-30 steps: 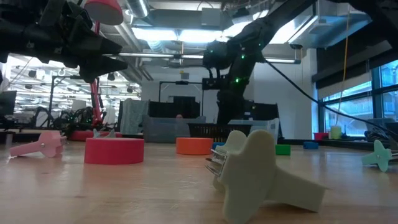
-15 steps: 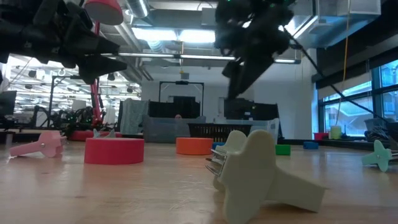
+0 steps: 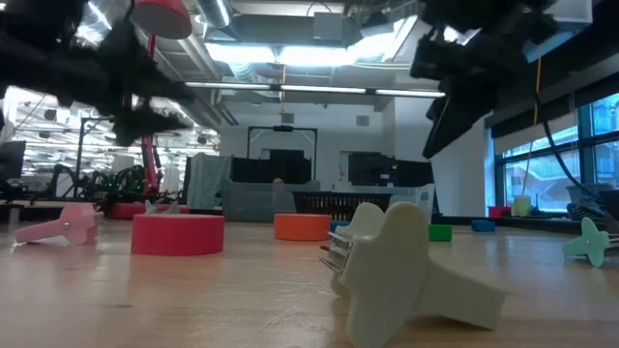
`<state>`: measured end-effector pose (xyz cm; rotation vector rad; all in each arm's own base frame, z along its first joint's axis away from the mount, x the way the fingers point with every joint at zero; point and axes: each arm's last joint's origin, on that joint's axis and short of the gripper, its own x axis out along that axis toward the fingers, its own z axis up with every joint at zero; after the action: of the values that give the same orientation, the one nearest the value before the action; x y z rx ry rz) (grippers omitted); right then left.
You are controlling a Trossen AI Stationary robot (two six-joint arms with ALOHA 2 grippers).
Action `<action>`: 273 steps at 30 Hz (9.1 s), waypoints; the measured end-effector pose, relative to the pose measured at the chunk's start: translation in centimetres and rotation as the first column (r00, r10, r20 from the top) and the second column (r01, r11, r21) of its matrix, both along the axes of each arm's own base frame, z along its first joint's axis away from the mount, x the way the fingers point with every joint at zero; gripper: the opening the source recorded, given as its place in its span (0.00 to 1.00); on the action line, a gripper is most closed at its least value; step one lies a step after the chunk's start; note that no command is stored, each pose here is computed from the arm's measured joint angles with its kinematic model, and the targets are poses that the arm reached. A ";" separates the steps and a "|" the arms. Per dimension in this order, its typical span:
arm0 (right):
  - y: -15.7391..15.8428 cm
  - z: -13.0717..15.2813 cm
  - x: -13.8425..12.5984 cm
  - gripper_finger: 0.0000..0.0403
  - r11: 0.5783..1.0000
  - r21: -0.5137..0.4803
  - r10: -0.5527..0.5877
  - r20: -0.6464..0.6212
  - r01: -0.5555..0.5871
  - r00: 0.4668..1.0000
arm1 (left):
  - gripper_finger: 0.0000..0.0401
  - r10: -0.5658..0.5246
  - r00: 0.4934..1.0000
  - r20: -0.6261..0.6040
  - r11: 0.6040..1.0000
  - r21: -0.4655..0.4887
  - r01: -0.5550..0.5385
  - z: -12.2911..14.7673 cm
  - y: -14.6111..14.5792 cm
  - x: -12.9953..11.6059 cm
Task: Pick and place Stapler, Stapler remover, tape
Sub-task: Put the light blue staple remover into the transparent bin, then put the top blue mini-stapler into the black bin
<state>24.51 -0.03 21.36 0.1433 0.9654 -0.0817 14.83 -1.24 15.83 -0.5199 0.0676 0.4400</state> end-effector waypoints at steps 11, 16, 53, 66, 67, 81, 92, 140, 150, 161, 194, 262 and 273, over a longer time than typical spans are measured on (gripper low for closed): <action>0.0 0.9 -0.8 0.53 1.000 -0.008 0.005 0.112 -0.005 0.994 | 0.45 0.241 0.950 -0.198 0.934 -0.218 -0.283 -2.6 2.8 -1.0; 0.0 1.0 -0.7 0.53 1.000 -0.009 0.005 0.124 -0.004 0.992 | 0.41 0.218 0.911 -0.350 0.927 -0.217 -0.305 -1.4 3.4 -0.8; 0.0 1.0 -0.7 0.53 1.000 -0.008 0.005 0.127 -0.004 0.992 | 0.42 0.256 0.702 -0.665 0.836 -0.212 -0.506 -2.4 4.3 0.7; 0.0 1.0 -0.7 0.53 1.000 -0.010 0.008 0.131 -0.006 0.991 | 0.25 0.265 0.709 -0.654 0.853 -0.184 -0.489 -2.5 4.8 1.2; 0.0 1.0 -0.7 0.53 1.000 -0.010 0.007 0.131 -0.006 0.991 | 0.20 0.263 0.709 -0.654 0.854 -0.184 -0.487 -2.5 4.8 1.2; 0.0 1.0 -0.7 0.53 1.000 -0.010 0.008 0.130 -0.007 0.991 | 0.01 0.221 0.802 -0.555 0.943 -0.088 -0.321 -1.4 5.0 2.8; 0.0 1.3 -0.4 0.53 0.999 -0.040 0.042 0.175 -0.035 0.984 | 0.01 -0.193 0.974 -0.116 0.942 0.255 0.218 2.5 3.6 5.5; -0.2 -0.5 4.4 0.53 0.990 -0.137 0.083 0.304 -0.043 0.949 | 0.00 -0.452 0.878 -0.154 0.821 0.312 0.478 2.8 8.5 18.7; -0.2 -0.3 4.9 0.36 0.990 -0.137 0.085 0.342 -0.039 0.936 | 0.00 -0.451 0.878 -0.162 0.823 0.305 0.479 2.7 8.6 18.6; -0.1 -0.2 4.9 0.02 0.991 -0.119 0.102 0.334 -0.065 0.937 | 0.00 -0.452 0.876 -0.167 0.823 0.300 0.482 2.6 8.6 18.6; -5.3 2.6 2.8 0.00 0.927 -0.331 -0.146 0.121 0.179 0.982 | 0.51 -0.210 0.952 -0.221 0.832 0.470 0.293 3.6 7.4 18.7; -11.9 -2.5 -7.7 0.44 0.895 -0.128 -0.443 -0.363 0.427 0.820 | 0.57 -0.278 0.945 -0.173 0.826 0.460 0.327 4.4 5.8 18.8; -12.2 -2.6 -7.3 0.44 0.954 -0.253 -0.257 -0.410 0.161 0.875 | 0.57 -0.278 0.945 -0.171 0.826 0.461 0.326 4.5 5.8 18.8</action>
<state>17.21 -12.18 18.74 0.0304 1.3841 -0.4336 33.63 4.52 20.29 0.0148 0.1273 0.1552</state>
